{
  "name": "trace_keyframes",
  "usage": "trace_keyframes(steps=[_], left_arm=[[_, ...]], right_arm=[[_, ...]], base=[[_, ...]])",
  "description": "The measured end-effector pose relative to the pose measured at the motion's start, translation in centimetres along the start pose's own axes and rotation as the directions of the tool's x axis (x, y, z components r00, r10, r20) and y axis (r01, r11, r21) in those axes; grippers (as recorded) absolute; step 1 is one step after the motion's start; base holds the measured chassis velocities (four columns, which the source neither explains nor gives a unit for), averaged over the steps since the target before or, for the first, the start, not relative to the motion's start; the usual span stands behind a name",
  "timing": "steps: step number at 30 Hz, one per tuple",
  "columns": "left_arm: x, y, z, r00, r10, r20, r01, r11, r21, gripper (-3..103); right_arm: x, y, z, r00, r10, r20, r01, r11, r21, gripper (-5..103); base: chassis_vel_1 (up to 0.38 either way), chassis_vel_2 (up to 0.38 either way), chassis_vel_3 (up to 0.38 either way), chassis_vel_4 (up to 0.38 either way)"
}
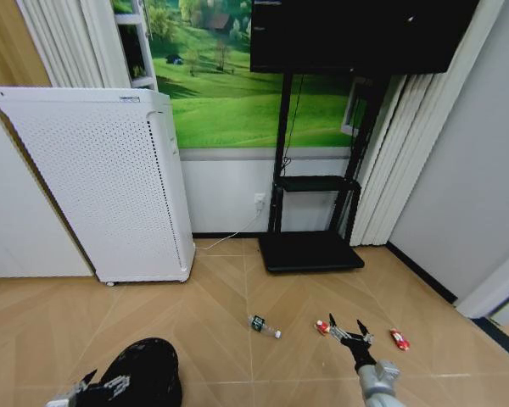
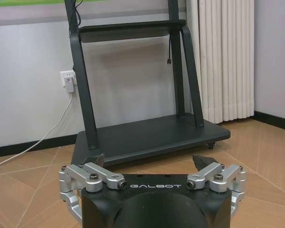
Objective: Pick up the trash bin and place the garbage on the floor into it.
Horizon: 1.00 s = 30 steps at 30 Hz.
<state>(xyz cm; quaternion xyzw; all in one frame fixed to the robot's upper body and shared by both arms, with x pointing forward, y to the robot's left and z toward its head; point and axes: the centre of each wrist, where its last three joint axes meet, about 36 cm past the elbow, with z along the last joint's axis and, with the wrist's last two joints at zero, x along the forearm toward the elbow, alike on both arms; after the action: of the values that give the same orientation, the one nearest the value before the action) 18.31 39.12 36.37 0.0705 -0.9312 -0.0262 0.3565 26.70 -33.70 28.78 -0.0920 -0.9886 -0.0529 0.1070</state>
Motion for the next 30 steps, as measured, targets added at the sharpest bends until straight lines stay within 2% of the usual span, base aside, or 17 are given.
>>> trace_keyframes(steps=[2, 4, 6, 7, 10, 13, 14, 16, 19, 20, 21, 22, 24, 27, 30], left_arm=[[-0.1, -0.1, 0.1, 1.0, 0.0, -0.003, 0.0, 1.0, -0.007, 100], [-0.2, -0.2, 0.3, 1.0, 0.003, -0.015, -0.003, 1.0, -0.024, 103], [-0.2, -0.3, 0.4, 1.0, 0.004, -0.02, -0.005, 1.0, -0.025, 103], [-0.4, -0.3, 0.5, 1.0, 0.004, -0.027, -0.005, 1.0, -0.025, 97], [-0.6, -0.4, 0.7, 1.0, 0.001, -0.031, -0.002, 1.0, -0.024, 92], [-1.0, -0.5, 0.8, 0.999, -0.004, -0.04, 0.002, 1.0, -0.029, 76], [-1.0, -0.5, 0.8, 0.999, -0.004, -0.04, 0.002, 1.0, -0.029, 76], [-1.1, -0.5, 0.8, 0.999, -0.005, -0.045, 0.004, 1.0, -0.029, 65], [-1.2, -0.5, 0.7, 0.999, -0.005, -0.046, 0.004, 1.0, -0.029, 65], [-1.3, -0.5, 0.7, 0.999, -0.004, -0.046, 0.003, 1.0, -0.03, 55], [-1.5, -0.5, 0.5, 0.999, -0.003, -0.044, 0.001, 1.0, -0.03, 49], [-1.5, -0.5, 0.5, 0.999, -0.003, -0.044, 0.001, 1.0, -0.03, 49], [-1.7, -0.5, 0.3, 0.999, 0.0, -0.034, -0.001, 1.0, -0.029, 38], [-1.8, -0.6, 0.1, 1.0, 0.005, -0.025, -0.005, 1.0, -0.026, 32], [-2.0, -0.9, -0.3, 1.0, 0.014, -0.003, -0.015, 1.0, -0.026, 17]], right_arm=[[0.0, 0.0, 0.1, 1.0, 0.002, 0.0, -0.002, 1.0, 0.011, 100], [-0.1, -0.1, 0.3, 1.0, 0.004, 0.007, -0.005, 0.999, 0.052, 100], [-0.2, 0.0, 0.4, 1.0, 0.009, 0.009, -0.009, 0.998, 0.057, 100], [-0.3, 0.0, 0.5, 1.0, 0.014, 0.009, -0.014, 0.998, 0.059, 100], [-0.4, 0.0, 0.6, 1.0, 0.016, 0.008, -0.016, 0.998, 0.059, 100], [-0.8, 0.1, 0.8, 1.0, 0.016, 0.004, -0.016, 0.998, 0.057, 100], [-0.8, 0.1, 0.8, 1.0, 0.016, 0.004, -0.016, 0.998, 0.057, 100], [-1.2, 0.4, 0.7, 1.0, 0.013, 0.001, -0.013, 0.999, 0.051, 100], [-1.4, 0.5, 0.7, 1.0, 0.012, 0.001, -0.012, 0.999, 0.05, 100], [-1.7, 0.6, 0.5, 1.0, 0.01, 0.003, -0.01, 0.999, 0.048, 100], [-2.0, 0.8, 0.3, 1.0, 0.009, 0.006, -0.009, 0.999, 0.045, 100], [-2.0, 0.8, 0.3, 1.0, 0.009, 0.006, -0.009, 0.999, 0.045, 100], [-2.3, 0.9, 0.2, 1.0, 0.006, 0.003, -0.007, 0.999, 0.043, 100], [-2.5, 1.0, 0.3, 1.0, 0.005, -0.001, -0.005, 0.999, 0.045, 100], [-2.7, 1.1, 0.6, 1.0, 0.006, -0.007, -0.005, 0.999, 0.048, 100]], base=[[0.0, 0.0, 0.0, 0.0], [0.0, 0.0, 0.0, 0.0], [0.0, 0.0, 0.0, 0.0], [0.0, 0.0, 0.0, 0.0], [0.0, 0.0, 0.0, 0.0], [0.0, 0.0, 0.0, 0.0], [0.0, 0.0, 0.0, 0.0], [0.0, 0.0, 0.0, 0.0], [0.0, 0.0, 0.0, 0.0], [0.0, 0.0, 0.0, 0.0], [0.0, 0.0, 0.0, 0.0], [0.0, 0.0, 0.0, 0.0], [0.0, 0.0, 0.0, 0.0], [0.0, 0.0, 0.0, 0.0], [0.0, 0.0, 0.0, 0.0]])
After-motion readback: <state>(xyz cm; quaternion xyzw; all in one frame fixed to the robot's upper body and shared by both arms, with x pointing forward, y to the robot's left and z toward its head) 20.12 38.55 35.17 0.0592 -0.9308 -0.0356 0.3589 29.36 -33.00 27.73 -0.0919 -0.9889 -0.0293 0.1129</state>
